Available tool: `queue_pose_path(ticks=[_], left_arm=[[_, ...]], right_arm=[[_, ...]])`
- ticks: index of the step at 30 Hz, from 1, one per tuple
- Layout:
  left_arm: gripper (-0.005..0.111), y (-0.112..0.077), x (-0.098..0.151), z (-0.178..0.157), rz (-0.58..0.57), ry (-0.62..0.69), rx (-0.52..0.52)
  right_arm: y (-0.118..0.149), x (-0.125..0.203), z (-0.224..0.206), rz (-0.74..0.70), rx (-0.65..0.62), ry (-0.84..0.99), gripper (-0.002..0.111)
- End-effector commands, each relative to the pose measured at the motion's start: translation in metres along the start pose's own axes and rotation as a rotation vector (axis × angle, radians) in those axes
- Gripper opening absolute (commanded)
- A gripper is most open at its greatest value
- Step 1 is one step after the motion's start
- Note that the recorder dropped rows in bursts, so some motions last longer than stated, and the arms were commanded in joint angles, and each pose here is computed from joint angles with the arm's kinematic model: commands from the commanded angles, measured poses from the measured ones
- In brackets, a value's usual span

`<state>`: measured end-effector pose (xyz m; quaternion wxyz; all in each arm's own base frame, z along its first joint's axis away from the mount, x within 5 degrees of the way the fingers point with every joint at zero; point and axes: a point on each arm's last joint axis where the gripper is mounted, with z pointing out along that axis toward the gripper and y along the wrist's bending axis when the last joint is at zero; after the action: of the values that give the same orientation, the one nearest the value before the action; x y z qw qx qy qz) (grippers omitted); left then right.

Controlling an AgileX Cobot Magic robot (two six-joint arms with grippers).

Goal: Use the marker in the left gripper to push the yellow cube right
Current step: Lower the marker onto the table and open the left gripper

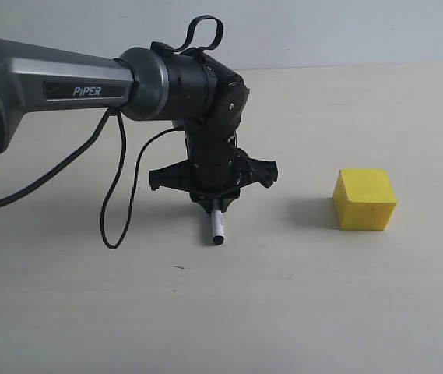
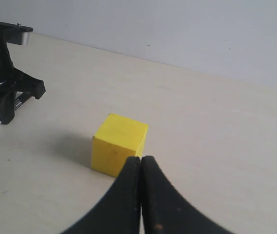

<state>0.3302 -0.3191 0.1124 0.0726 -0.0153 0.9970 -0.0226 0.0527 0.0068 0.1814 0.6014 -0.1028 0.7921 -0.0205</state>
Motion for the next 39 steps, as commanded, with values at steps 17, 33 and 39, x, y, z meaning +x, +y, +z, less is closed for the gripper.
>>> queue_pose_path(ticks=[17,33,39], left_arm=[[0.056,-0.004,0.0,0.004,0.064,-0.019,0.03],[0.075,-0.003,-0.01,-0.028,0.127,-0.131,0.041],[0.075,-0.003,-0.014,-0.059,0.154,-0.192,0.082]], right_arm=[[0.0,0.0,0.0,-0.002,0.002,-0.01,0.0],[0.0,0.0,0.0,-0.002,0.002,-0.01,0.0],[0.0,0.0,0.0,-0.002,0.002,-0.01,0.0]])
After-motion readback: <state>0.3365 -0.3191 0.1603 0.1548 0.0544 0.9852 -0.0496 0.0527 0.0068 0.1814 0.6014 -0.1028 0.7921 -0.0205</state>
